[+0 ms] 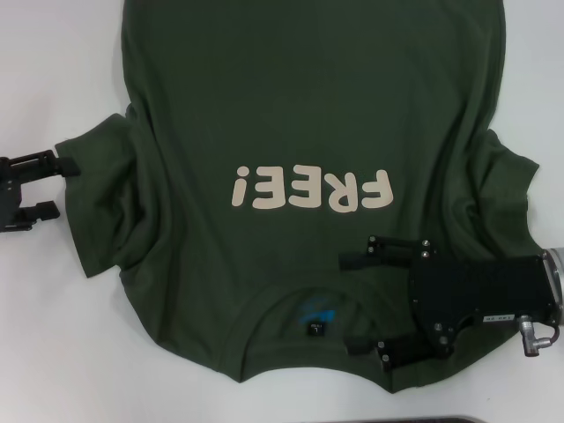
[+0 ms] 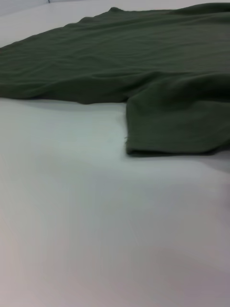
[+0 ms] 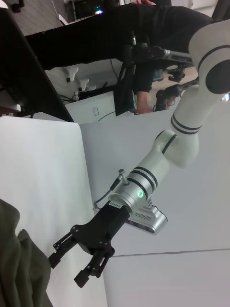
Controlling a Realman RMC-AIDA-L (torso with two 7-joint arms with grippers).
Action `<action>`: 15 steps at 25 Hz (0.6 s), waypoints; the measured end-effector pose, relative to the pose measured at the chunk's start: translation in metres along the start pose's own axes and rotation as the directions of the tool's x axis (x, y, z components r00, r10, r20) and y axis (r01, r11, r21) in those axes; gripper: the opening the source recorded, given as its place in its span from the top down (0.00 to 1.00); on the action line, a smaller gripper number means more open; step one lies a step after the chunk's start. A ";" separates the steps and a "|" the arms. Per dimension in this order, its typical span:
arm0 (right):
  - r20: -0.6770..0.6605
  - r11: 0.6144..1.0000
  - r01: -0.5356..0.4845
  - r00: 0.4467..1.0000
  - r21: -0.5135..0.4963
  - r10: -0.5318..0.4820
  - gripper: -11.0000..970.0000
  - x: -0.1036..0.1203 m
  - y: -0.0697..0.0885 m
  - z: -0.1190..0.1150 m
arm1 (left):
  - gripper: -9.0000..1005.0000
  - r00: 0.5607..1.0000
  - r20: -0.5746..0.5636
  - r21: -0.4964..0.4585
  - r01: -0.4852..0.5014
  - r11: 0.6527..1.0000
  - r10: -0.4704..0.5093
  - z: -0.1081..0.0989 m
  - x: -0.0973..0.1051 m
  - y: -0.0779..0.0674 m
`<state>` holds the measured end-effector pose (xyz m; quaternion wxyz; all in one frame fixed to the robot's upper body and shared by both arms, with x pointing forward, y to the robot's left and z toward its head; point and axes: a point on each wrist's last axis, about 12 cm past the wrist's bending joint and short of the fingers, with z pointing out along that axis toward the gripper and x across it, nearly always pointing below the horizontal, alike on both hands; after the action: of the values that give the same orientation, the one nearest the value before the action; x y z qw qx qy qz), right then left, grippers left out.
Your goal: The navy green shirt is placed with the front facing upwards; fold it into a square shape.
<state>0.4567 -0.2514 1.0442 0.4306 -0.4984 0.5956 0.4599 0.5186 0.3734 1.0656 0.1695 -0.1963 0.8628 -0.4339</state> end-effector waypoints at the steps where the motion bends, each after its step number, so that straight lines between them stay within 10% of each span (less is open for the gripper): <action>1: 0.000 1.000 -0.001 1.000 0.001 0.001 0.03 0.000 0.000 0.000 | 0.12 1.000 0.002 -0.002 0.002 1.000 -0.002 0.000 0.000 0.000; 15: -0.002 1.000 -0.006 1.000 0.000 0.006 0.03 0.002 0.002 -0.001 | 0.12 1.000 0.000 -0.008 0.008 1.000 -0.008 0.008 0.001 0.002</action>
<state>0.4544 -0.2525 1.0430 0.4286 -0.4970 0.5973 0.4610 0.5208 0.3681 1.0597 0.1668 -0.2002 0.8639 -0.4311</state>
